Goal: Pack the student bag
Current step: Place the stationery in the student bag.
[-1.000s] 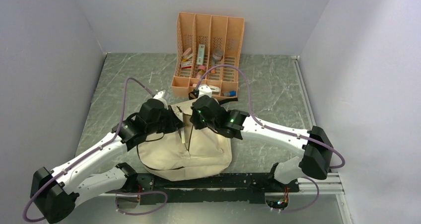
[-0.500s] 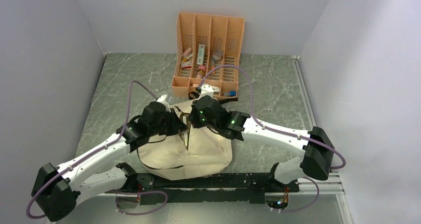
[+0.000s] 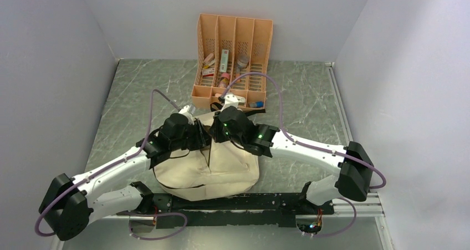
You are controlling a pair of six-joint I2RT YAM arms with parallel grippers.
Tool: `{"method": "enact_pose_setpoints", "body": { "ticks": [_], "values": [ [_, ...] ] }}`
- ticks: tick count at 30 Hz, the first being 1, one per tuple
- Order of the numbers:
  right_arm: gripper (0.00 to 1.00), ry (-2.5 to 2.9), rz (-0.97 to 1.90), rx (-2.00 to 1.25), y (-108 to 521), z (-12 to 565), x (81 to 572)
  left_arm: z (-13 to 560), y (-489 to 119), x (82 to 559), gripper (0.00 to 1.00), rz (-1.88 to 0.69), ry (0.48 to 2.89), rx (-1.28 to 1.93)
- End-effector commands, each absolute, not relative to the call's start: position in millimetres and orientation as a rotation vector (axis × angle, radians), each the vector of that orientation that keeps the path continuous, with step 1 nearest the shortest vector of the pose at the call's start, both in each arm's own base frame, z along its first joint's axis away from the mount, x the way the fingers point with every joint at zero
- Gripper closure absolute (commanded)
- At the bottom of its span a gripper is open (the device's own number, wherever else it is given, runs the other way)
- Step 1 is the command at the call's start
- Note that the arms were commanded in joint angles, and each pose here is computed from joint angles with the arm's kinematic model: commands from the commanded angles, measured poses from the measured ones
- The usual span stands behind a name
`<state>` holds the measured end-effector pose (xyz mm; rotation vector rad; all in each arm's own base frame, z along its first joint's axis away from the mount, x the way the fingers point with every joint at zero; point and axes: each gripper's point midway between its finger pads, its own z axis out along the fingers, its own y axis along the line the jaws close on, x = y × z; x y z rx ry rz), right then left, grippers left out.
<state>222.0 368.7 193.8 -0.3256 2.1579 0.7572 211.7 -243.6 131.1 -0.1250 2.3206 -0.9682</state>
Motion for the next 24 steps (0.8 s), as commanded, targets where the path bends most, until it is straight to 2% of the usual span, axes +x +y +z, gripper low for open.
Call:
{"method": "enact_pose_setpoints", "body": {
  "ticks": [1, 4, 9, 12, 15, 17, 24],
  "values": [
    [1.00, 2.026, 0.894, -0.231, 376, 240, 228, 166, -262, 224, 0.54, -1.051, 2.218, -0.047],
    [1.00, 2.022, 0.881, -0.209, 370, 239, 228, 163, -251, 222, 0.44, -0.989, 2.228, -0.063],
    [1.00, 2.031, 0.836, -0.189, 360, 231, 230, 158, -229, 214, 0.43, -0.902, 2.245, -0.096],
    [1.00, 2.045, 0.807, -0.199, 356, 224, 229, 159, -220, 208, 0.48, -0.875, 2.251, -0.109],
    [1.00, 2.062, 0.773, -0.200, 350, 216, 229, 166, -214, 203, 0.61, -0.868, 2.251, -0.105],
    [1.00, 2.073, 0.755, -0.199, 347, 209, 229, 170, -205, 206, 0.66, -0.812, 2.236, -0.120],
    [1.00, 2.129, 0.815, -0.341, 362, 187, 213, 165, -177, 214, 0.73, -0.609, 2.255, -0.188]
  ]
}}
